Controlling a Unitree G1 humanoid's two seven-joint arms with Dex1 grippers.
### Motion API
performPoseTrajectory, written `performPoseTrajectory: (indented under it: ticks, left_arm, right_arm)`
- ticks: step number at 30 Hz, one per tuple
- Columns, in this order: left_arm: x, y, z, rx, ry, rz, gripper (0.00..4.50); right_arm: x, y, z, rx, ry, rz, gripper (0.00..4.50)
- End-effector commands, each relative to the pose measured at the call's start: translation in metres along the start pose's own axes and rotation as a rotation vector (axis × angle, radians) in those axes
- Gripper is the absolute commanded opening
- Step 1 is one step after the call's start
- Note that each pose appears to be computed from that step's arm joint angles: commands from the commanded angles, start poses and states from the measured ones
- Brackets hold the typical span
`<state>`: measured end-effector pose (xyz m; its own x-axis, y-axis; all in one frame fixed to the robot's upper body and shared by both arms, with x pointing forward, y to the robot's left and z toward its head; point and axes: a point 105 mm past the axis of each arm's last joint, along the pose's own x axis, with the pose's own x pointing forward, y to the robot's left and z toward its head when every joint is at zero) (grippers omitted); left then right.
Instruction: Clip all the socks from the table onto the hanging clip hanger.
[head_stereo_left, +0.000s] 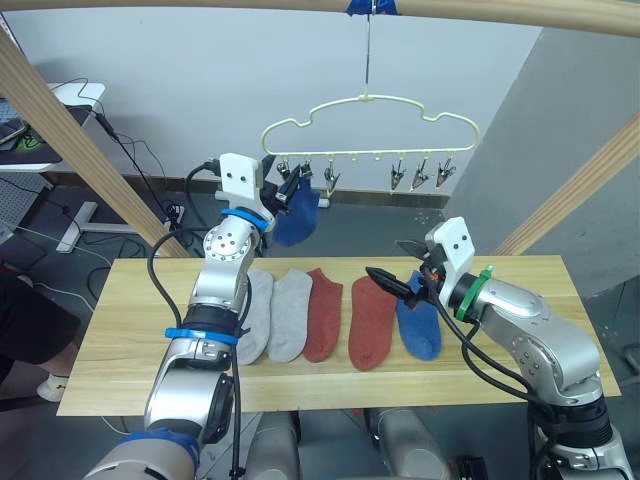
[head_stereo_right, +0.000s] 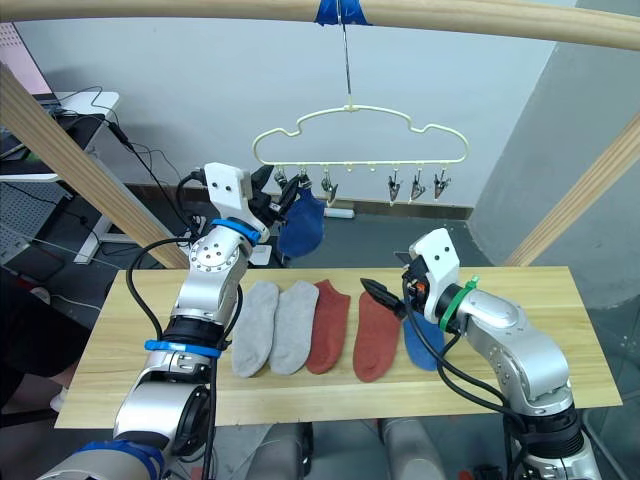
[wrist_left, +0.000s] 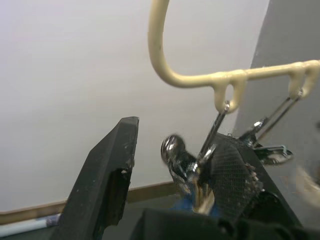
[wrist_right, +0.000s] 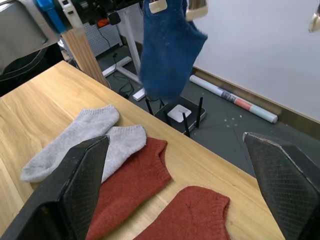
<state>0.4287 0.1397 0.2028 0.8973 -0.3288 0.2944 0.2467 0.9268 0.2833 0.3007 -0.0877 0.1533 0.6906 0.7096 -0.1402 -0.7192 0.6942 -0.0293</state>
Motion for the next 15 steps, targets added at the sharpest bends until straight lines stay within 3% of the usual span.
performPoseTrajectory:
  ticks: [1, 11, 15]
  left_arm:
    - [0.001, -0.001, -0.003, 0.053, 0.018, 0.002, 2.45]
    - [-0.006, -0.007, -0.04, 0.012, 0.217, -0.036, 2.45]
    - [-0.006, -0.001, -0.032, 0.027, 0.187, -0.008, 2.45]
  right_arm:
    - [-0.002, 0.0, 0.012, -0.028, -0.046, -0.004, 4.5]
    - [-0.002, -0.002, 0.013, -0.027, -0.051, -0.011, 4.5]
    - [-0.002, -0.003, 0.014, -0.028, -0.055, -0.015, 4.5]
